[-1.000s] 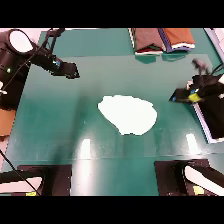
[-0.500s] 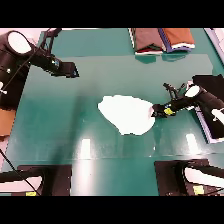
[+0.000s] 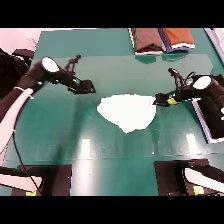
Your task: Fold the shirts.
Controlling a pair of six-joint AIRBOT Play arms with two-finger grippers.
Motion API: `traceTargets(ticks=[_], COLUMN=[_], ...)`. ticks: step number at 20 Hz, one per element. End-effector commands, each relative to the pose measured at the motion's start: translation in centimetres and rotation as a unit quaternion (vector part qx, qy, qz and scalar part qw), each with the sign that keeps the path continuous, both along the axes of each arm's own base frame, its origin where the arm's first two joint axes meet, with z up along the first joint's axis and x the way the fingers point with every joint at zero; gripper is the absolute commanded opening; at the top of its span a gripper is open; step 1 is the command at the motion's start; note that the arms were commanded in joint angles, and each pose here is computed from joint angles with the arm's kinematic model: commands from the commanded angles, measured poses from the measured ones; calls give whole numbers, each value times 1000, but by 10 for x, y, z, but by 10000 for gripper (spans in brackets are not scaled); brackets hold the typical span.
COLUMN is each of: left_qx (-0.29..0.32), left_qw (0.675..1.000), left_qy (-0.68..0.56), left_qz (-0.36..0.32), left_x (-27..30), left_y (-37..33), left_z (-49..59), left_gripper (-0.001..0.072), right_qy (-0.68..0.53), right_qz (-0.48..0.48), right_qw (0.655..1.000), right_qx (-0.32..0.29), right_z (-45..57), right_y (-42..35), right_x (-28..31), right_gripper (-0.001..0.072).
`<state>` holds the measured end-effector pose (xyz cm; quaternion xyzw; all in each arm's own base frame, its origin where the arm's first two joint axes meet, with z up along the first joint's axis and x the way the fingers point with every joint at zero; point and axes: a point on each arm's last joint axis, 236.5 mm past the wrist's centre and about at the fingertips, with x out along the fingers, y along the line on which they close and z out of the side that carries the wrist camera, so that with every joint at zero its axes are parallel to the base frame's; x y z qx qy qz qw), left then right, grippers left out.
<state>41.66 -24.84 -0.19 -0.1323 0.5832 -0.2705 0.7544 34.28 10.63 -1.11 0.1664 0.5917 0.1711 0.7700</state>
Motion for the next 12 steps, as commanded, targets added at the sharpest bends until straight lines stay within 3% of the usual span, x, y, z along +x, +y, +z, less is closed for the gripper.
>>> traceTargets(ticks=[1,5,6,7,8,12], left_qx=[-18,-5,-5,-6,-6,-36], left_qw=[999,999,999,999,999,997], left_qy=[20,32,32,32,33,-66], left_qz=[-22,-43,-42,-41,-40,-14], left_x=[-14,-26,-25,-24,-23,18], left_y=[-48,-61,-59,-56,-51,-25], left_z=[-37,-53,-51,-49,-45,54], left_gripper=[550,545,349,83,28,26], right_qy=[-12,-12,-11,-15,-27,-137], right_qz=[18,25,27,27,25,6], right_qw=[1000,1000,1000,1000,999,990], right_qx=[2,3,3,2,1,-15], right_z=[14,15,15,17,23,103], right_y=[10,15,15,14,14,-6], right_x=[1,0,-1,-2,0,22], right_gripper=[21,20,21,21,20,21])
